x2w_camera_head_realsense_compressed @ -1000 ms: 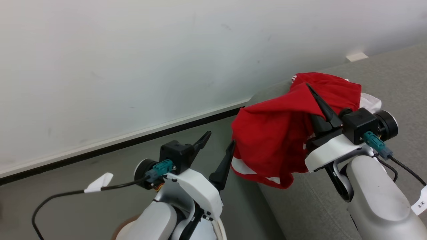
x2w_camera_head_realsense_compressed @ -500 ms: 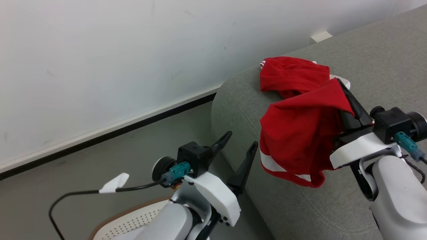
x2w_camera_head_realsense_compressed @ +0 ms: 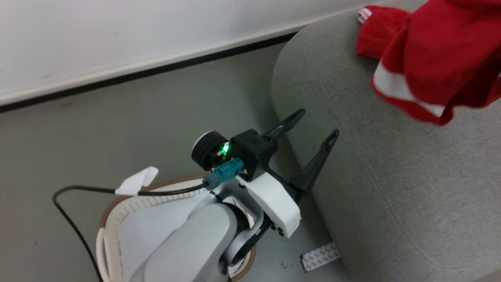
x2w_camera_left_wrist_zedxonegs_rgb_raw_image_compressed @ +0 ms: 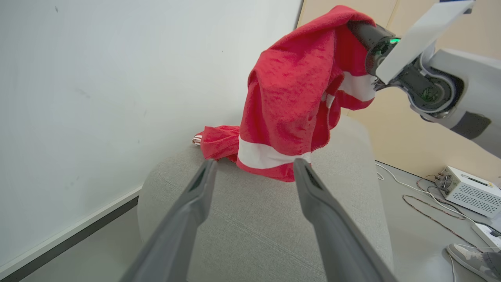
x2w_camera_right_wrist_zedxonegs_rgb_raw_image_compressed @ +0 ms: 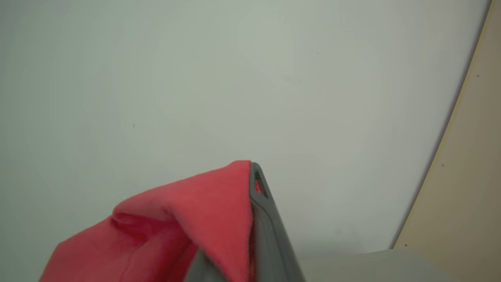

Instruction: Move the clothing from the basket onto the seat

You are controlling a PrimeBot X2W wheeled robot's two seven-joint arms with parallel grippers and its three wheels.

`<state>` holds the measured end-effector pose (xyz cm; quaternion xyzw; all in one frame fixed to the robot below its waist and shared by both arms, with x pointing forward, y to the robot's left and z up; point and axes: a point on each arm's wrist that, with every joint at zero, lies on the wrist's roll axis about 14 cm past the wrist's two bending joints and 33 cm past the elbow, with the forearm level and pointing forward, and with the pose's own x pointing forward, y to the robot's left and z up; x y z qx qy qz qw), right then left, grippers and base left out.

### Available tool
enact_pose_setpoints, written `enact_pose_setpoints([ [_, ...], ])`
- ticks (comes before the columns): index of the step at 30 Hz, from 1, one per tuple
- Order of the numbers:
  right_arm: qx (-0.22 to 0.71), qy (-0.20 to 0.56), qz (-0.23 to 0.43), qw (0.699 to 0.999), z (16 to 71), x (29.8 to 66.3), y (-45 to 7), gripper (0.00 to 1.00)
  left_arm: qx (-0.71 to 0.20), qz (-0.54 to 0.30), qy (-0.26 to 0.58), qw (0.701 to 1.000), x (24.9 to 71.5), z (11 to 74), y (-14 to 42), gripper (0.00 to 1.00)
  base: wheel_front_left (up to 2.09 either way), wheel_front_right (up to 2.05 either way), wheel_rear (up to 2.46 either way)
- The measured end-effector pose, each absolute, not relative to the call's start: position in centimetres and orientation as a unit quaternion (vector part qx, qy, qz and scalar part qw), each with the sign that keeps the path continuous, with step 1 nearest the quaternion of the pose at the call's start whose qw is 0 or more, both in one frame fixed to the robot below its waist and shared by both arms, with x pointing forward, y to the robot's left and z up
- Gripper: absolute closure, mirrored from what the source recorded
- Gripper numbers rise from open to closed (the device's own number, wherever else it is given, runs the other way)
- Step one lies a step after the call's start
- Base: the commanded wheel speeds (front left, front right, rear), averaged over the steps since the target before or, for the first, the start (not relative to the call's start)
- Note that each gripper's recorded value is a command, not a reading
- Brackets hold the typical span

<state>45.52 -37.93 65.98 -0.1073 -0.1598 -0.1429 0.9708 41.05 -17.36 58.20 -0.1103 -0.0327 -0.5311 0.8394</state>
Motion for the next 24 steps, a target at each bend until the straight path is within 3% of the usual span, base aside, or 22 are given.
enact_pose_setpoints([
  [8, -0.119, -0.137, -0.239, 0.954, 65.7, 51.0, -45.6, 1.0, -0.134, -0.503, -0.02, 0.854, 46.4, 54.4, -15.2, 0.0, 0.0, 0.0, 0.0],
  [15, -0.098, -0.011, -0.295, 0.95, 54.7, 52.5, -48.3, 1.0, -0.14, -0.468, 0.021, 0.872, 48.5, 49.5, -12.8, 0.0, 0.0, 0.0, 0.0],
  [16, -0.087, 0.007, -0.3, 0.95, 52.8, 52.3, -48.2, 0.95, -0.139, -0.464, 0.028, 0.875, 48.6, 48.9, -12.4, 0.0, 0.0, 0.0, 0.0],
  [17, -0.081, 0.027, -0.302, 0.949, 50.9, 52.1, -48.0, 0.65, -0.137, -0.459, 0.033, 0.877, 48.8, 48.4, -12.1, 0.0, 0.0, 0.0, 0.0],
  [18, -0.072, 0.044, -0.305, 0.949, 49.1, 51.8, -47.7, 0.18, -0.136, -0.456, 0.037, 0.879, 48.9, 47.9, -11.8, 0.0, 0.0, 0.0, 0.0],
  [19, -0.065, 0.059, -0.308, 0.947, 47.7, 51.4, -47.4, 0.0, -0.135, -0.452, 0.04, 0.881, 49.0, 47.5, -11.5, 0.0, 0.0, 0.0, 0.0],
  [24, -0.059, 0.089, -0.308, 0.945, 45.6, 49.9, -46.4, 0.0, -0.123, -0.438, 0.042, 0.889, 49.3, 47.2, -10.6, 0.0, 0.0, 0.0, 0.0],
])
